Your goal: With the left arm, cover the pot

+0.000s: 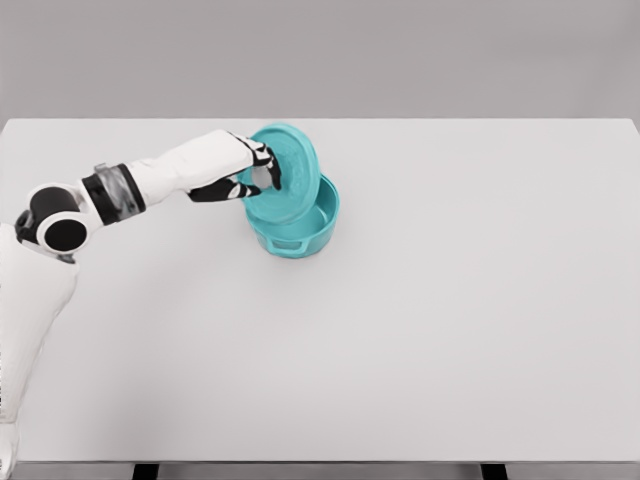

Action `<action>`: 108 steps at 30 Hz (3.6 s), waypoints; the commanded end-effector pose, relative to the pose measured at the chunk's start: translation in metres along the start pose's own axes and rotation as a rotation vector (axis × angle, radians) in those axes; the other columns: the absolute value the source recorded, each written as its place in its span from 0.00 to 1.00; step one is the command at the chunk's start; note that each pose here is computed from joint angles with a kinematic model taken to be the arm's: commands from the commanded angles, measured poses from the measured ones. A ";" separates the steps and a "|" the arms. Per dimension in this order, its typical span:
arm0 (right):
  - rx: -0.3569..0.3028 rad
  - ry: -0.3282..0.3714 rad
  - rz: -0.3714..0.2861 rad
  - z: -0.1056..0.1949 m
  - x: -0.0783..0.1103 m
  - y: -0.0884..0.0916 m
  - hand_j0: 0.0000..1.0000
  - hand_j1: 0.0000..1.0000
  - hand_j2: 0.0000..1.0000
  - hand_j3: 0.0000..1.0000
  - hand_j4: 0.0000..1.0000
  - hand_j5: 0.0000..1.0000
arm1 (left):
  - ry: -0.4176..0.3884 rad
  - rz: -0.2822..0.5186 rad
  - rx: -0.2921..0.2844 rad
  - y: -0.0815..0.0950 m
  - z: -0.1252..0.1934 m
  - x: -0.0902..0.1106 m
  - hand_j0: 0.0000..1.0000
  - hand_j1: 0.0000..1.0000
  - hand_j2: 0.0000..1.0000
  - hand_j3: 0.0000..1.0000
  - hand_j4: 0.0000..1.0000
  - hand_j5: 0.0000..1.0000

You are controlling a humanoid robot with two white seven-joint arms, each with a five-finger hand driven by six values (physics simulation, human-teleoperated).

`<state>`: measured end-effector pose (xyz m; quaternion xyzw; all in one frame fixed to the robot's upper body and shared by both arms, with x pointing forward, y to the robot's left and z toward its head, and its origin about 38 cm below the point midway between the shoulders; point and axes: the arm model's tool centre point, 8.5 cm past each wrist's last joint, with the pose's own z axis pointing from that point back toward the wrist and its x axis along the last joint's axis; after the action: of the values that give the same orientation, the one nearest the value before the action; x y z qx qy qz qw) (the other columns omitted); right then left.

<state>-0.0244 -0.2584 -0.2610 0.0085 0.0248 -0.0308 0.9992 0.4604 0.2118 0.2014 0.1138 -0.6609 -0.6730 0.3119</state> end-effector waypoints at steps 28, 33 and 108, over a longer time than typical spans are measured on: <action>0.000 0.000 0.000 0.000 0.000 0.000 1.00 1.00 1.00 1.00 1.00 1.00 | -0.006 0.022 -0.010 -0.007 -0.005 0.000 0.57 0.57 0.57 0.57 0.57 0.57; 0.000 0.000 0.000 0.000 0.000 0.000 1.00 1.00 1.00 1.00 1.00 1.00 | -0.005 0.019 -0.006 -0.004 -0.004 0.000 0.57 0.57 0.57 0.57 0.57 0.57; 0.000 0.000 0.000 0.000 0.000 0.000 1.00 1.00 1.00 1.00 1.00 1.00 | 0.313 -0.039 -0.047 0.023 0.184 -0.061 1.00 1.00 1.00 1.00 1.00 1.00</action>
<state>-0.0244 -0.2584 -0.2610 0.0085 0.0248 -0.0308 0.9992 0.4104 0.3963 0.2234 0.2201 -0.5843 -0.6715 0.3990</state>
